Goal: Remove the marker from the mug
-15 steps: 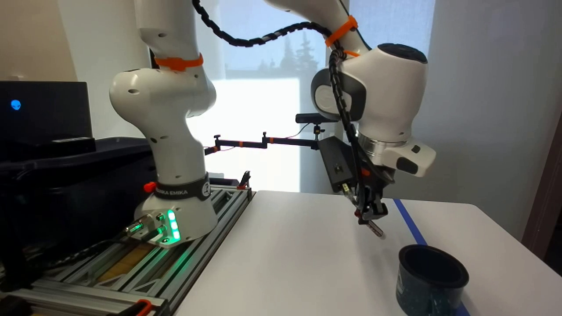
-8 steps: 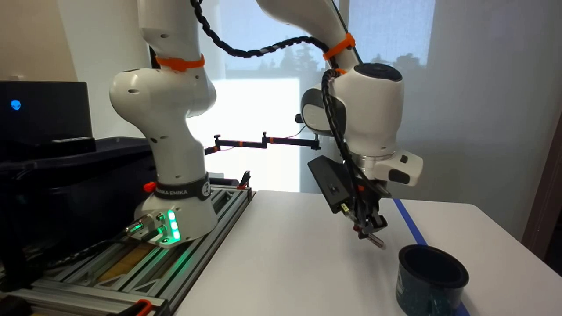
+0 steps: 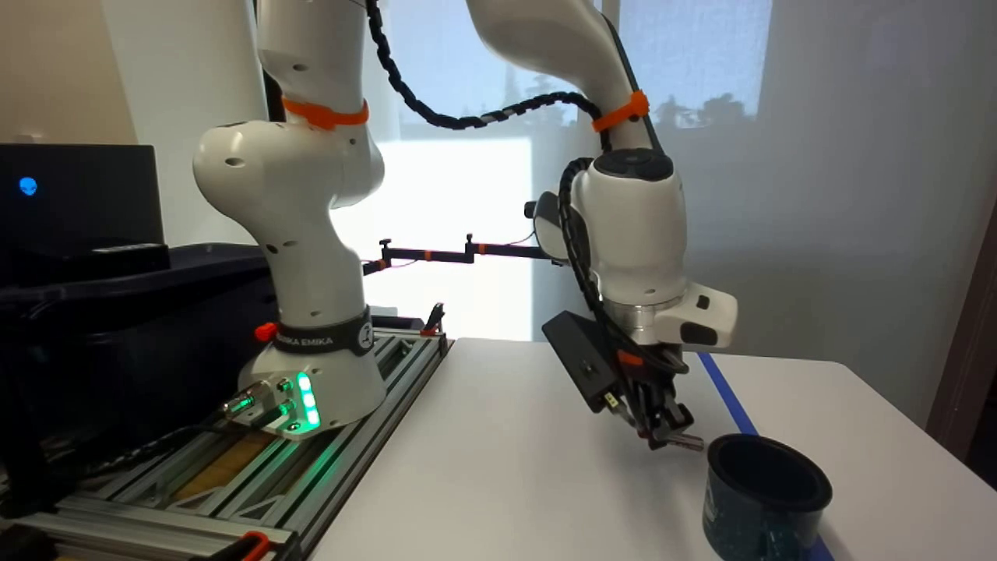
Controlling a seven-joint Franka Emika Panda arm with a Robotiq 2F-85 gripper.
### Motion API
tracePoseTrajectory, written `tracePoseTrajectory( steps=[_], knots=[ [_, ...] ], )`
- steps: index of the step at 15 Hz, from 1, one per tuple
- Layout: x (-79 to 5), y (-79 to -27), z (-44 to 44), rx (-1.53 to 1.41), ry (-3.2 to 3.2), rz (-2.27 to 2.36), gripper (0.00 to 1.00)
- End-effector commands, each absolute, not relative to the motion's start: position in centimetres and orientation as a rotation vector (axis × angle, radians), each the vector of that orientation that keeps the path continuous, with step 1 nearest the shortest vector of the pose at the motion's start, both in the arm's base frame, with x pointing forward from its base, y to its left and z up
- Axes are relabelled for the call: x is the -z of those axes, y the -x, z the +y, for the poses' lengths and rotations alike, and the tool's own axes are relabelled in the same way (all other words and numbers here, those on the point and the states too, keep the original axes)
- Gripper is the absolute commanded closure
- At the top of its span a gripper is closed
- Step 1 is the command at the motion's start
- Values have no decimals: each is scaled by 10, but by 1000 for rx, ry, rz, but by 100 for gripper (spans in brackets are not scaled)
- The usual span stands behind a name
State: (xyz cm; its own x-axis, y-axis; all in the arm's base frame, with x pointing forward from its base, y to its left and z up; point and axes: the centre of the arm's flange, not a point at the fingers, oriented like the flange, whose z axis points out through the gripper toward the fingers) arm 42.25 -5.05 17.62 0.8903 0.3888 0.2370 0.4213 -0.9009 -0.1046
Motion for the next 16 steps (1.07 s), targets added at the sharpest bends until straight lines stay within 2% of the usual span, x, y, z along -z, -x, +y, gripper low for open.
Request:
tracePoseTrajectory(
  steps=[1, 5, 16],
  knots=[
    [-149, -420, -53, 264, 2975, -616, 95],
    [-132, -416, -56, 128, 3061, -532, 95],
    [-151, -430, -31, -15, 3154, -360, 95]
  ],
)
